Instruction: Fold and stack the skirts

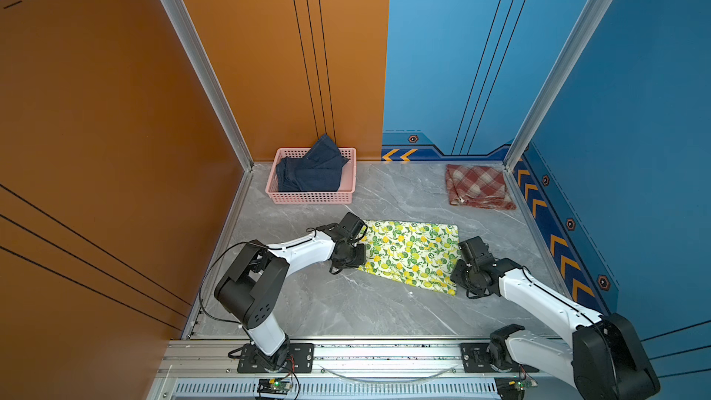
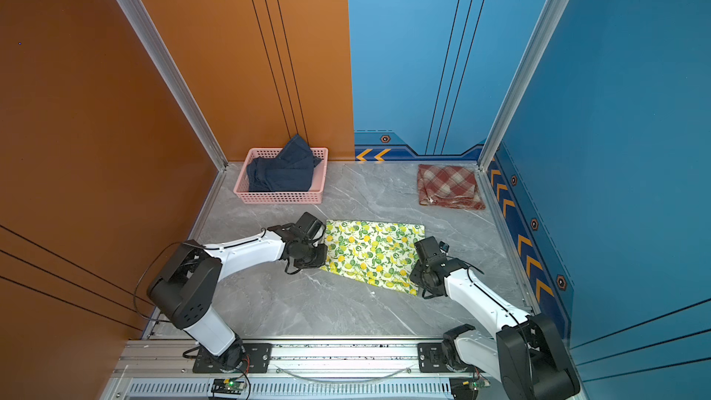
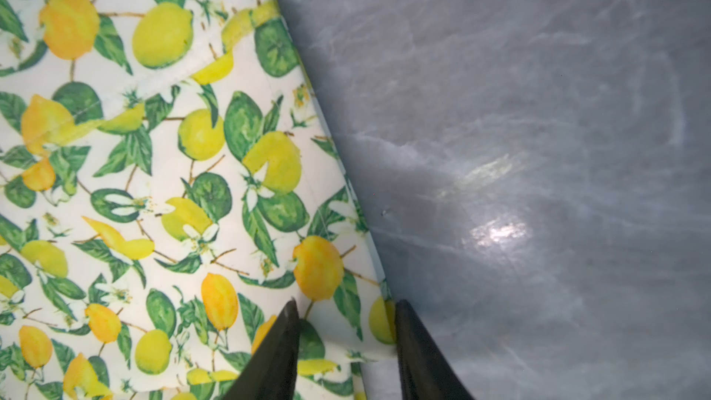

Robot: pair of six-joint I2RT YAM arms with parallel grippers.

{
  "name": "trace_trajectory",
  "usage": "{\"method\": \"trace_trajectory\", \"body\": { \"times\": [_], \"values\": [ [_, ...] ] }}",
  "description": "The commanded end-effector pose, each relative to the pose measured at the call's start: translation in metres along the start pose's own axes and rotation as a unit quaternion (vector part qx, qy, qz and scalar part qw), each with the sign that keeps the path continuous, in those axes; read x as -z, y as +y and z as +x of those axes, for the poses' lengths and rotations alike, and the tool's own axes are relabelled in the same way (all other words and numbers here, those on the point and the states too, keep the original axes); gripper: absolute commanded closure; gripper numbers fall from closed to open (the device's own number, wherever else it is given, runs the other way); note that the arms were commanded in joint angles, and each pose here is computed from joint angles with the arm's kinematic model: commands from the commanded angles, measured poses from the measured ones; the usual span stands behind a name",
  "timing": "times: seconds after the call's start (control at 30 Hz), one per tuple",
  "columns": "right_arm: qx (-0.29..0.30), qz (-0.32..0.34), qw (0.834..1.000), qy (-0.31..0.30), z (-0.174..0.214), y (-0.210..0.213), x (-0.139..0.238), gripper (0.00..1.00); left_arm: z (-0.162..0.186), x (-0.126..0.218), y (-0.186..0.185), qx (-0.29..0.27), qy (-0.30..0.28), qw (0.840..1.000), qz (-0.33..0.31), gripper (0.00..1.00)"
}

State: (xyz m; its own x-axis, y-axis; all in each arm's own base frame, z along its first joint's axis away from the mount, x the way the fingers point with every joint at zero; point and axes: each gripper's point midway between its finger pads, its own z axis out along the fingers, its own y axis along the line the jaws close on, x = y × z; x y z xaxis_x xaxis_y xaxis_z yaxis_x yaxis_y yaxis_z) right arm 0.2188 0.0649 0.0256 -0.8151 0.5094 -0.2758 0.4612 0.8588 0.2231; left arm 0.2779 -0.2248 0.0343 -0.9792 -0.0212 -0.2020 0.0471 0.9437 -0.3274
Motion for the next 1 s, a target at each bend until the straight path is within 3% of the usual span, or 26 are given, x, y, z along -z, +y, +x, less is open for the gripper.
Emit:
{"method": "trace_trajectory", "body": {
  "times": [0.0, 0.1, 0.23, 0.6, 0.97],
  "values": [
    [-0.001, 0.019, 1.000, 0.008, 0.006, -0.011, -0.004, 0.75, -0.011, 0.017, -0.012, -0.005, -0.017, 1.000, 0.017, 1.00],
    [-0.002, 0.019, 1.000, 0.006, 0.005, -0.011, -0.004, 0.89, -0.014, 0.022, -0.015, -0.006, -0.021, 1.000, 0.020, 1.00],
    [-0.004, 0.010, 1.000, -0.006, 0.000, -0.008, 0.002, 1.00, -0.020, 0.030, -0.017, -0.007, -0.030, 0.999, 0.024, 1.00],
    [0.011, -0.017, 0.999, -0.033, -0.016, 0.013, 0.038, 1.00, -0.041, 0.054, -0.009, -0.008, -0.051, 0.998, 0.026, 1.00],
    [0.018, -0.034, 0.998, -0.043, -0.002, 0.022, 0.056, 1.00, -0.042, 0.054, 0.015, 0.007, -0.043, 0.999, 0.018, 1.00]
  ]
}}
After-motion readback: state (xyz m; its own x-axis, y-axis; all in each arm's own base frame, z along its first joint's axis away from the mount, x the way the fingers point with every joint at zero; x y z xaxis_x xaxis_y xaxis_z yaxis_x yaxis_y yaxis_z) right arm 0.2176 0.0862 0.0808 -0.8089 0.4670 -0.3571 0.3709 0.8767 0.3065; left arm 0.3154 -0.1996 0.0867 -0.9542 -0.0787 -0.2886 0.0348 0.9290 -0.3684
